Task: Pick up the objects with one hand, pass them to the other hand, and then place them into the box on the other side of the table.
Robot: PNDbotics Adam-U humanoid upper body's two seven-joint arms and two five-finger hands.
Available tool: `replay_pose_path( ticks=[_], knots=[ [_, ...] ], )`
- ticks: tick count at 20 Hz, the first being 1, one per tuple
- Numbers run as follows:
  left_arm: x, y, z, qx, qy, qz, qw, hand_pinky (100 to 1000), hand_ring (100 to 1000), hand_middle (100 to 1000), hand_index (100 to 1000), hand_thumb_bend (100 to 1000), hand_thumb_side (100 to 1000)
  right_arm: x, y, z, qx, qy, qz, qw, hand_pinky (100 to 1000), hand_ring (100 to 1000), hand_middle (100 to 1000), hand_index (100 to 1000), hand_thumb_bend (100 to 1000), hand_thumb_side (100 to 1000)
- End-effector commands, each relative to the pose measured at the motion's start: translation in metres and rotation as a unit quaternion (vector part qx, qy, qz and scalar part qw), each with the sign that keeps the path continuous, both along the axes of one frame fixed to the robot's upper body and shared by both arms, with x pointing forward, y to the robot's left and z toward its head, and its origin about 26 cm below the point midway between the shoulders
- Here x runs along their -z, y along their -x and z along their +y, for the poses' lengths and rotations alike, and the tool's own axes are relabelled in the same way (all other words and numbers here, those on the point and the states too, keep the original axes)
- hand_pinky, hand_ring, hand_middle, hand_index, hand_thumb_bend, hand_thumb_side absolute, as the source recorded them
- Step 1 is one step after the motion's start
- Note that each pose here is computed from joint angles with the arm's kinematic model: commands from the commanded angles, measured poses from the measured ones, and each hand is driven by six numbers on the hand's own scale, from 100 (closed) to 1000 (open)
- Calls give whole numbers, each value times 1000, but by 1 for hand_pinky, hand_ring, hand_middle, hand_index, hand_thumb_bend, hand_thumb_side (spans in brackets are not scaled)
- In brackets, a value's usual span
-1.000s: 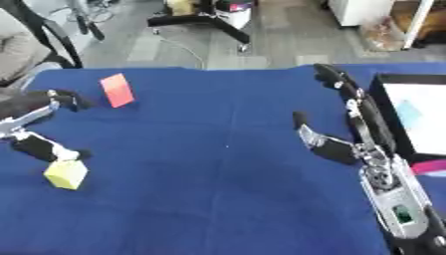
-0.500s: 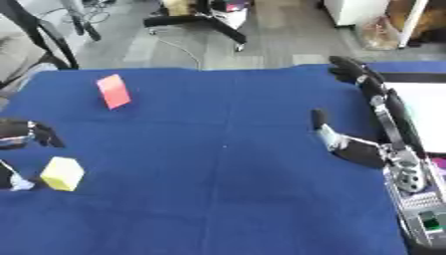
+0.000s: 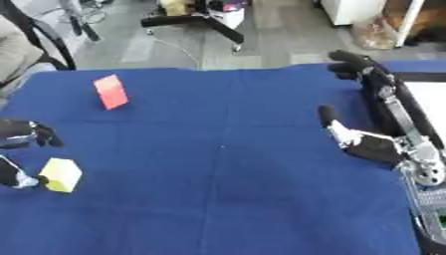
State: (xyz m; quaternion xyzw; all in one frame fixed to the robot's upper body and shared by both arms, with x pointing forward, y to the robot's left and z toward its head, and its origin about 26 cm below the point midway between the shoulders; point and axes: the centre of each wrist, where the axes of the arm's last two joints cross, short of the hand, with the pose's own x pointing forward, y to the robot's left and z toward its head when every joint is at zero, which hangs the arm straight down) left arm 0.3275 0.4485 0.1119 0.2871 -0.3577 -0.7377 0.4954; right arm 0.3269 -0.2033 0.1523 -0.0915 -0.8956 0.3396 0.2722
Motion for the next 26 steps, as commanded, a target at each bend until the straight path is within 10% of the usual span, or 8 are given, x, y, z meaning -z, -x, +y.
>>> replay_pose_path(
  ticks=[1, 6, 11, 17, 22, 26],
  knots=[
    [-4, -3, 8, -3, -25, 9, 1000, 814, 757, 756, 864, 389, 285, -13, 3, -4, -13, 1, -5, 1000, 819, 838, 875, 945, 193, 457],
    [6, -5, 12, -13, -19, 9, 1000, 802, 741, 738, 849, 376, 281, -19, 7, -9, -28, 5, 9, 1000, 819, 838, 875, 945, 193, 458],
    [10, -6, 11, -19, 3, -43, 999, 695, 547, 530, 671, 202, 297, -19, 8, -11, -28, 4, 13, 1000, 819, 838, 875, 946, 189, 461],
    [-18, -4, -1, -16, 54, -134, 989, 631, 462, 433, 562, 241, 308, -21, 7, -10, -31, 6, 10, 999, 820, 837, 874, 947, 188, 461],
    [-51, -14, -48, 13, 247, -256, 934, 533, 430, 399, 521, 403, 290, -28, 6, 3, -70, 12, -12, 997, 832, 846, 879, 951, 226, 508],
    [-55, -32, -111, 55, 436, -244, 865, 502, 434, 405, 522, 466, 264, -43, 2, 23, -128, 29, -60, 990, 864, 879, 907, 965, 259, 480]
  ],
)
